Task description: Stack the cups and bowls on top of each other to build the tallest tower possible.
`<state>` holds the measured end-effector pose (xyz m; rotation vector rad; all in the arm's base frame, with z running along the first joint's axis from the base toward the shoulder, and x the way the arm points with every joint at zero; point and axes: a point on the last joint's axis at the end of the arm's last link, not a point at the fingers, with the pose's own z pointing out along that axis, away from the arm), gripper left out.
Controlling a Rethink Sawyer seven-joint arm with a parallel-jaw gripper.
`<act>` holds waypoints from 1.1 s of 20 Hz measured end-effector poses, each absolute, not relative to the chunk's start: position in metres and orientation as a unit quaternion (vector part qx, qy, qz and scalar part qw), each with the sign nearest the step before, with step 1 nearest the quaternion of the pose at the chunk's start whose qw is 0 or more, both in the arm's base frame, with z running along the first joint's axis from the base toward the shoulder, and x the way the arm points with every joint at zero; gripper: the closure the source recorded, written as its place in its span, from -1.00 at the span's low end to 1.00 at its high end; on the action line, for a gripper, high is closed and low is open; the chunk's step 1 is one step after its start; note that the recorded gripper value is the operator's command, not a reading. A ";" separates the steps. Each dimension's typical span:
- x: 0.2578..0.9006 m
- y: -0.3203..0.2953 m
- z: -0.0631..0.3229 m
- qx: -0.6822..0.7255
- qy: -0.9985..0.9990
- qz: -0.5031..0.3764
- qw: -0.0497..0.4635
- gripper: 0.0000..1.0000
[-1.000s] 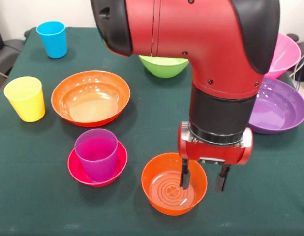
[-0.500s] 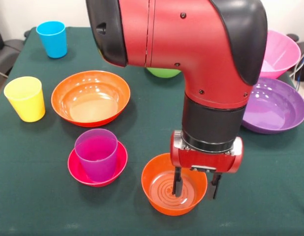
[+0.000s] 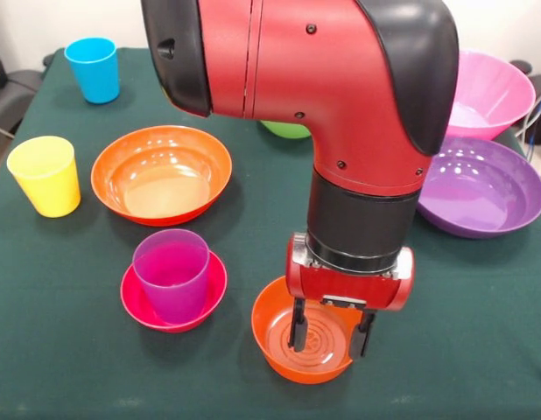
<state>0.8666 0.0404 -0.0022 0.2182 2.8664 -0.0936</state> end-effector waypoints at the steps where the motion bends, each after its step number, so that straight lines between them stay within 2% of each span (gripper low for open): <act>1: 0.867 0.040 -0.002 0.076 0.988 -0.032 0.133 -1.00; 14: 0.866 0.045 0.002 0.085 0.986 -0.041 0.140 -1.00; 22: 0.858 0.071 -0.003 0.094 0.984 -0.045 0.143 -1.00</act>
